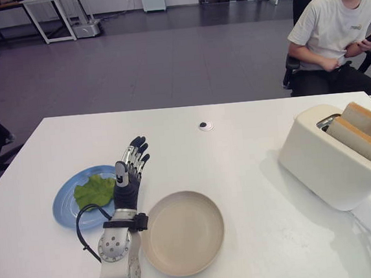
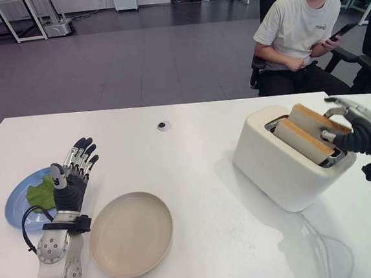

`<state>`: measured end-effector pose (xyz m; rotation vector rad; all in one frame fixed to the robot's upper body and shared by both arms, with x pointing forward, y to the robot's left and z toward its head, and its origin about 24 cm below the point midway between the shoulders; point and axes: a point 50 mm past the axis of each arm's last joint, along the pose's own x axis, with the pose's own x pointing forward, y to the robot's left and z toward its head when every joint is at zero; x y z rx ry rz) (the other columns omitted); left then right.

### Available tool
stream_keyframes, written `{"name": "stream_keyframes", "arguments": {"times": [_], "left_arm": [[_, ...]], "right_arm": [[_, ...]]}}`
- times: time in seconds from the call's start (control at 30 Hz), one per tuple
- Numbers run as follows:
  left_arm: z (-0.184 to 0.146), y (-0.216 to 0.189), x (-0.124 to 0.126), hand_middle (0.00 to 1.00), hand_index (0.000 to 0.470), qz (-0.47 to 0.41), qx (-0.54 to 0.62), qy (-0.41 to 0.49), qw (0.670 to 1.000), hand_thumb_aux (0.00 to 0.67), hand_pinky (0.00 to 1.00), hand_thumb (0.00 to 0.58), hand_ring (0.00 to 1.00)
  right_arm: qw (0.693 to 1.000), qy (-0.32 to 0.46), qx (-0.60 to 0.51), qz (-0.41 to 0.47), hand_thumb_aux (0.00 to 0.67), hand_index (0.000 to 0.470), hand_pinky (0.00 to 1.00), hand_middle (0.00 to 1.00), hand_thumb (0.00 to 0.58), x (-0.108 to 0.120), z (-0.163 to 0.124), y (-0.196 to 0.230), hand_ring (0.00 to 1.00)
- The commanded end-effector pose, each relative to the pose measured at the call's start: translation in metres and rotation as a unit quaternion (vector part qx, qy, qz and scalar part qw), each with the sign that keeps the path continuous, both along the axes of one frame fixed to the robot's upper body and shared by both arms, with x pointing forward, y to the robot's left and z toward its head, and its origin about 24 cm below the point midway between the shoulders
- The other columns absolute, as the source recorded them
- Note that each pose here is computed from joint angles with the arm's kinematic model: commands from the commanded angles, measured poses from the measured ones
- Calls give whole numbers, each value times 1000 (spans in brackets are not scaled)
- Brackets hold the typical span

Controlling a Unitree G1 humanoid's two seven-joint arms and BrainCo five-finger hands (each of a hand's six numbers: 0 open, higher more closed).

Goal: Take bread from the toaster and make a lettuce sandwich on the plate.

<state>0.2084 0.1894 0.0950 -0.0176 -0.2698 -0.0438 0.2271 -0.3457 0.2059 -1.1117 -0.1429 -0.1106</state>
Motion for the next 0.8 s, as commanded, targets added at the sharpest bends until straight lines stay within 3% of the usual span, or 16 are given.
{"name": "stream_keyframes", "arguments": {"times": [0.03,0.23,0.43,0.6,0.8], "left_arm": [[-1,1,0,0,0,1,2,7,1000,0,0,0,0],[0,-2,3,0,0,-4,2,3,1000,0,0,0,0],[2,-4,6,0,0,-5,1,-3,1000,0,0,0,0],[4,-5,5,0,0,-4,1,-7,1000,0,0,0,0],[5,-6,4,0,0,-2,-1,-7,1000,0,0,0,0]], "right_arm": [[984,-110,124,60,670,470,0,0,580,-2,44,18,0],[964,-145,195,103,670,470,0,0,580,2,70,37,0],[908,-127,295,269,670,470,0,0,580,20,91,106,0],[866,59,325,375,670,470,0,0,580,25,41,183,0],[789,315,303,431,670,470,0,0,580,-1,-41,245,0]]}}
